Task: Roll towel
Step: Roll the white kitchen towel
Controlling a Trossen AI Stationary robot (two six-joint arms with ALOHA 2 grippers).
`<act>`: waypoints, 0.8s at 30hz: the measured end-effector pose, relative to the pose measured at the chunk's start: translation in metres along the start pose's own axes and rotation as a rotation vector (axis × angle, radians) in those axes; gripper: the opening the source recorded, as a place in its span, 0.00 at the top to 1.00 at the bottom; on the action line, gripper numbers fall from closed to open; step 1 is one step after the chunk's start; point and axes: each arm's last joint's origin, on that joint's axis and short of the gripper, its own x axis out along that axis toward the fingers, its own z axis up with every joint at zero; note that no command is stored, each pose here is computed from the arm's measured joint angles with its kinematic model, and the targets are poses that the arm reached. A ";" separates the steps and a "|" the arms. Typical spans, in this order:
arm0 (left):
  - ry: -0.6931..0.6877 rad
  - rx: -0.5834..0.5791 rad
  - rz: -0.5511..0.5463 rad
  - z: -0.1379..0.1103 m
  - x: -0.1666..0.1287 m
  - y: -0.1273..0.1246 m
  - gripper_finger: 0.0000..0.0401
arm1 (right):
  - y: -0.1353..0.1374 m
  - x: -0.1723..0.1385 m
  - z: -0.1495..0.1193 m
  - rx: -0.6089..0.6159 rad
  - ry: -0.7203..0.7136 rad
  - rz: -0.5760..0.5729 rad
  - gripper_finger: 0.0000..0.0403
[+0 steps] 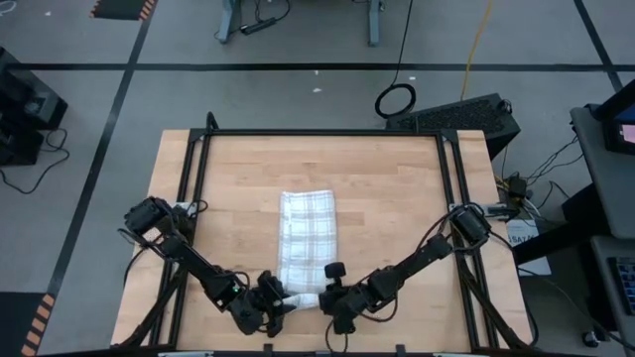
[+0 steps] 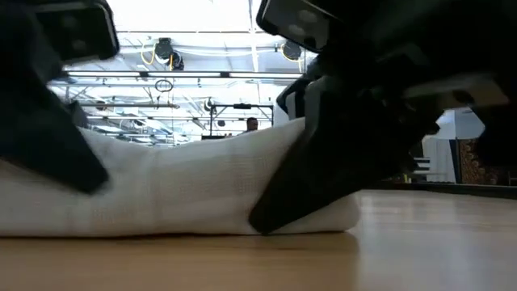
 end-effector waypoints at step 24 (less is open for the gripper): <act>-0.255 0.751 0.082 -0.031 -0.024 -0.026 0.24 | -0.005 0.003 0.001 0.300 0.015 0.037 0.88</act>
